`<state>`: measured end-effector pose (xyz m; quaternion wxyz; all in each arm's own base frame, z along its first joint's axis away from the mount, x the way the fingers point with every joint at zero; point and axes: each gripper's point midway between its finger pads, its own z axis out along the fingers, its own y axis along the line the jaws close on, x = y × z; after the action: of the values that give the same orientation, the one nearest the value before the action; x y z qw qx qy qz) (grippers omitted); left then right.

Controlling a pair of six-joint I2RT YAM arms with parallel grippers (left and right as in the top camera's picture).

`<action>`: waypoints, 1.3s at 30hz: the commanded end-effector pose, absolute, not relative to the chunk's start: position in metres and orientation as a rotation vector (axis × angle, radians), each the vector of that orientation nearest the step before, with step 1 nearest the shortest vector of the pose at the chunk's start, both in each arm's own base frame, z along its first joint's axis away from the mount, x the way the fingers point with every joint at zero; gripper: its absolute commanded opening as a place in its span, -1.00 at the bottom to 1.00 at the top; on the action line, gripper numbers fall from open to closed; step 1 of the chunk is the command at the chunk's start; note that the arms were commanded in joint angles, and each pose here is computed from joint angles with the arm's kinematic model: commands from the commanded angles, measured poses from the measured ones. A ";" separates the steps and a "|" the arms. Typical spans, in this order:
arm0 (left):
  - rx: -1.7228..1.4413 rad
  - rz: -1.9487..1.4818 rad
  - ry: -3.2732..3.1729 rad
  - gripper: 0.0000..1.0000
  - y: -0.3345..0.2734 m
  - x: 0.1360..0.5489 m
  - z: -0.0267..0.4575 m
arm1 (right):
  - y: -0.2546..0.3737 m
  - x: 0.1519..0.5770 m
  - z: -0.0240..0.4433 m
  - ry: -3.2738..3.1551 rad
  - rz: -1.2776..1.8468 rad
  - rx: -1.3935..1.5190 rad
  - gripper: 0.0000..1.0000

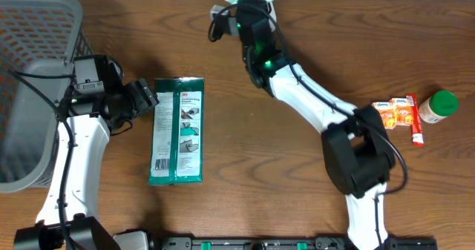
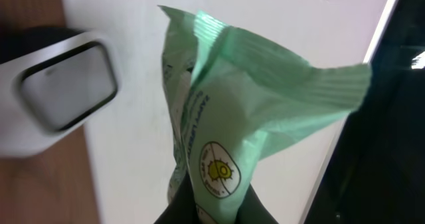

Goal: Scan the item barcode
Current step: 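Hold the wipes pouch against the scanner face with the right gripper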

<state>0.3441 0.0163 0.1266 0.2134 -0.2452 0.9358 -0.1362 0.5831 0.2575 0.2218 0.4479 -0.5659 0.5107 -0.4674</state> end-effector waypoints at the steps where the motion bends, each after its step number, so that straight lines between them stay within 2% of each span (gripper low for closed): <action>1: -0.673 -0.368 2.571 0.70 0.019 0.348 0.136 | 0.276 0.598 0.195 1.115 -1.160 -1.506 -0.98; 9: -0.673 -0.368 2.571 0.69 0.019 0.348 0.136 | 0.298 0.644 0.155 1.191 -1.085 -1.429 -0.98; 20: -0.673 -0.368 2.571 0.69 0.019 0.348 0.136 | 0.295 0.642 0.102 1.358 -0.908 -1.530 -0.99; 28: -0.673 -0.368 2.571 0.70 0.019 0.348 0.136 | 0.279 0.650 0.102 1.367 -0.923 -1.529 -0.98; 33: -0.673 -0.368 2.571 0.70 0.019 0.348 0.136 | 0.270 0.661 0.123 1.398 -0.887 -1.347 -0.98; 39: -0.673 -0.368 2.571 0.70 0.019 0.348 0.136 | 0.262 0.663 0.119 1.424 -0.883 -1.346 -0.98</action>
<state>0.3444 0.0164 0.1268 0.2140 -0.2451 0.9357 -0.1361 0.6587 0.2675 0.1220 0.4727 -0.5626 0.5679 -0.3709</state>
